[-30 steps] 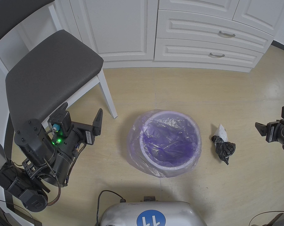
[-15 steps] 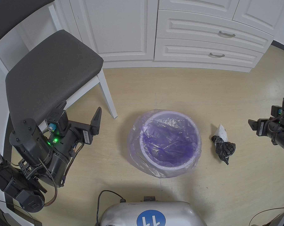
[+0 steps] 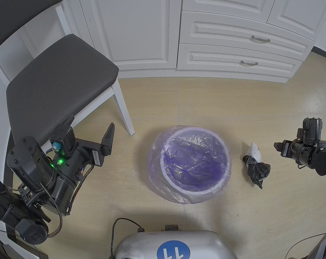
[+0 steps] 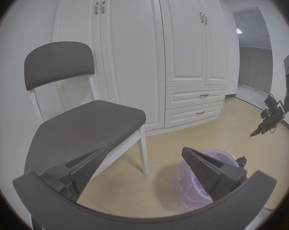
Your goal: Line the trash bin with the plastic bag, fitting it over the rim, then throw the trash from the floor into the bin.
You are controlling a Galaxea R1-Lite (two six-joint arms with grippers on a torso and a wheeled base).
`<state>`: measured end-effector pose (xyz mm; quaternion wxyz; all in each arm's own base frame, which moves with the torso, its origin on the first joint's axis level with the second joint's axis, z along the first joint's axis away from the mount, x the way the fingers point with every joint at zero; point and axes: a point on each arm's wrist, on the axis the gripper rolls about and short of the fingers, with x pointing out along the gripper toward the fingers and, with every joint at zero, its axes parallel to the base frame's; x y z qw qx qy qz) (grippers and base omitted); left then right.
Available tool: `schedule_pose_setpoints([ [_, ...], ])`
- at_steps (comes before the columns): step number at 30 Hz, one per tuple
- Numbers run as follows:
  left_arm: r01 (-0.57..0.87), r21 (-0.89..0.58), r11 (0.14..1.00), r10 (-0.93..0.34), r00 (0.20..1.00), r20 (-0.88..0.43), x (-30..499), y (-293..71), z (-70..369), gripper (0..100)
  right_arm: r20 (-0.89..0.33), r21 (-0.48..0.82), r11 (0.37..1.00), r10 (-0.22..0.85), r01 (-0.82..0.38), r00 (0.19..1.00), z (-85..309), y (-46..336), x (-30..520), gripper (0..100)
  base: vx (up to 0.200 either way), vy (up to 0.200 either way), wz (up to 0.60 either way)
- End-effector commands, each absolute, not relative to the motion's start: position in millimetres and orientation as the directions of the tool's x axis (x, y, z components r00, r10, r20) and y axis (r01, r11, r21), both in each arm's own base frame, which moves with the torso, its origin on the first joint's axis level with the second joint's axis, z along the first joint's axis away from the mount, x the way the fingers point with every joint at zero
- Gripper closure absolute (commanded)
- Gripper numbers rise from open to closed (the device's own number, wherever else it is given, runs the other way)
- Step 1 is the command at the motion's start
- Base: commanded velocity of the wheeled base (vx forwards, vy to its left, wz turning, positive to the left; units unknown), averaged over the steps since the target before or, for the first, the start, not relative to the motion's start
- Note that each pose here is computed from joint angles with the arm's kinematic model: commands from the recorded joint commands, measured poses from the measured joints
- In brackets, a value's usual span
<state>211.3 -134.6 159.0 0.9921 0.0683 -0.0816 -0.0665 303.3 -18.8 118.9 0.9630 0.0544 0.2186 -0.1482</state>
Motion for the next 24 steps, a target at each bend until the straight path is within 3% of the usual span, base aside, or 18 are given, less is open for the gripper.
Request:
schedule_pose_setpoints([
  [1,0.121,0.148,0.982,-0.144,0.977,0.155,209,-133,160,0,-0.505,0.038,0.942,-0.269,0.333,0.82,91,-22,322,0,0.0,0.0,0.0],
  [9,0.123,0.148,0.981,-0.145,0.978,0.152,210,-134,159,0,-0.557,0.059,0.922,-0.288,0.383,0.779,62,-35,343,0,0.0,0.0,0.0],
  [16,0.126,0.15,0.981,-0.149,0.977,0.15,210,-134,158,0,-0.582,0.176,0.917,-0.197,0.359,0.789,50,-38,352,0,0.0,0.0,0.0],
  [24,0.137,0.155,0.978,-0.16,0.977,0.144,211,-135,156,0,-0.621,0.169,0.907,-0.207,0.386,0.756,24,-46,365,0,0.0,0.0,0.0],
])
